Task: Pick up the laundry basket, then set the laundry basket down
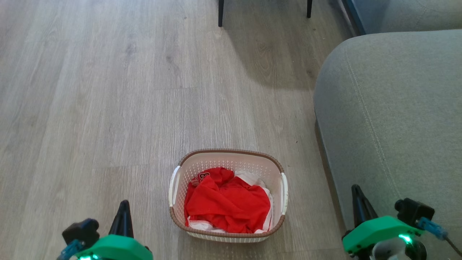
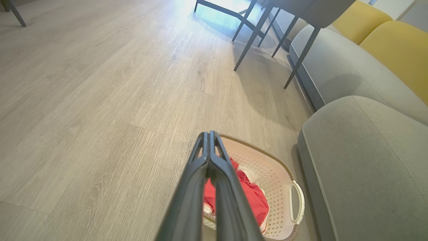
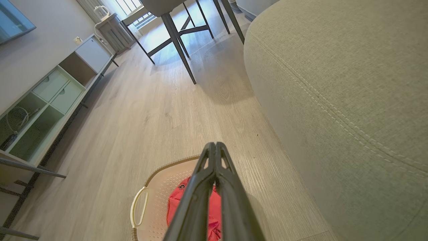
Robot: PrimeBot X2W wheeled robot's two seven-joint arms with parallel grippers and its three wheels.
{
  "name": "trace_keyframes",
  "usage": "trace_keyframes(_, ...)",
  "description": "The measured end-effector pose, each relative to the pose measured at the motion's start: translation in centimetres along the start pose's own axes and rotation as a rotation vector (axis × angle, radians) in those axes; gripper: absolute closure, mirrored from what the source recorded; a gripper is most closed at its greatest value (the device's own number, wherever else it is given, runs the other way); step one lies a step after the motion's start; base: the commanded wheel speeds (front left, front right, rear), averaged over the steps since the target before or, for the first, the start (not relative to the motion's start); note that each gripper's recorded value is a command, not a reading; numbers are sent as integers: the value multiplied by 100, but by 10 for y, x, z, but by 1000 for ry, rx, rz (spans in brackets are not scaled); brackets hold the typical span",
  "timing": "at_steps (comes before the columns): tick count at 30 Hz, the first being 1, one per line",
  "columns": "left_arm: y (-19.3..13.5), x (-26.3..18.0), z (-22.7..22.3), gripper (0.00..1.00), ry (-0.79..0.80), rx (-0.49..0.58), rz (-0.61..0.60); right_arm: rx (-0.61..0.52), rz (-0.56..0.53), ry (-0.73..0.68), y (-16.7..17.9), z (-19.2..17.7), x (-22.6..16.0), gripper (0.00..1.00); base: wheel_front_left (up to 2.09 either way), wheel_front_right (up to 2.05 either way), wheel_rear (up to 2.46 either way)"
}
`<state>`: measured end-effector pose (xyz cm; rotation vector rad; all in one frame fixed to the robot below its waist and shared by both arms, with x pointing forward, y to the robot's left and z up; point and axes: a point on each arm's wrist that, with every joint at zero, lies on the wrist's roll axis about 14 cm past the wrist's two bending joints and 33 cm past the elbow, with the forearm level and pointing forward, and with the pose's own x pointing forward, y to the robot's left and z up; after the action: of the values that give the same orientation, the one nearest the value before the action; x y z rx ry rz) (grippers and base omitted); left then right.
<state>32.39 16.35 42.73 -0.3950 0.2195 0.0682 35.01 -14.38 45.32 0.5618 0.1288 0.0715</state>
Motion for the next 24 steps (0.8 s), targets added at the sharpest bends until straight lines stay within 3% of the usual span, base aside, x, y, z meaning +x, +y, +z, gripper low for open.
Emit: trace_keyframes(24,7,7,4,100,26,-272,24,235,-61,-13,-14,8,2,100,0,0,0)
